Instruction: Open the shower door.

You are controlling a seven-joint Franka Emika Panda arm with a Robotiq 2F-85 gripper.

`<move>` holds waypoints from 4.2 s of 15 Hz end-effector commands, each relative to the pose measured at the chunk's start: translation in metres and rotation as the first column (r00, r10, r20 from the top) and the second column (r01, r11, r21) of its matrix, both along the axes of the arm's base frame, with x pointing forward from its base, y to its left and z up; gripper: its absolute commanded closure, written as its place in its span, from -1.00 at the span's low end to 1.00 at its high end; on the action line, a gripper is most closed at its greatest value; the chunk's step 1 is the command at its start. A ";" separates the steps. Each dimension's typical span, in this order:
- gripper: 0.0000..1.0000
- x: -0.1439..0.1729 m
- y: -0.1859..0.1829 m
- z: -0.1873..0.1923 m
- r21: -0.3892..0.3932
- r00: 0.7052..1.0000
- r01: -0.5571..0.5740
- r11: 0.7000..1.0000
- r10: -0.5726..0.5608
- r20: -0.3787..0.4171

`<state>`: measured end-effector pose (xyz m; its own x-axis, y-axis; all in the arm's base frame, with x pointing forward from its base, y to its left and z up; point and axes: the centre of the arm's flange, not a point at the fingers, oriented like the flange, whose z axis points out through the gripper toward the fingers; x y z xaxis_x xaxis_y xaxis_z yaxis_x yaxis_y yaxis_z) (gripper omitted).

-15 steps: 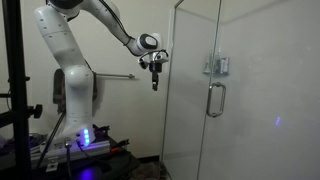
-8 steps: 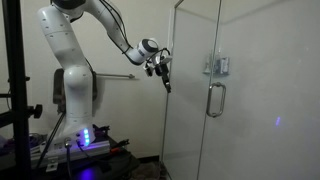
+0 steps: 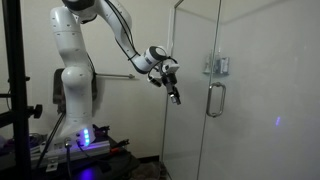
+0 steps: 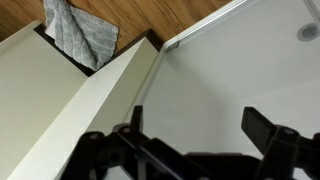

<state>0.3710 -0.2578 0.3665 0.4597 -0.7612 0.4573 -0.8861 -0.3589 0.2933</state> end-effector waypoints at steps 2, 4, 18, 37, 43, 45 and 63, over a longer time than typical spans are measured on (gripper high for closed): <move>-1.00 0.003 0.001 -0.013 -0.090 0.973 -0.226 0.970 0.228 0.019; -1.00 0.003 -0.003 -0.017 -0.169 0.946 -0.321 0.932 0.325 -0.006; -1.00 0.034 -0.023 0.000 -0.346 0.810 -0.510 0.788 0.574 0.115; -1.00 0.071 -0.065 -0.006 -0.431 0.896 -0.344 0.834 0.429 0.115; -1.00 0.088 -0.045 -0.011 -0.363 0.831 -0.486 0.795 0.549 0.089; -1.00 0.094 -0.034 -0.007 -0.339 0.789 -0.550 0.763 0.607 0.088; -1.00 0.116 -0.044 -0.017 -0.387 0.837 -0.449 0.805 0.531 0.133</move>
<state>0.4815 -0.3014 0.3535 0.5716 -0.2433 0.7836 -0.6832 -0.6700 0.2904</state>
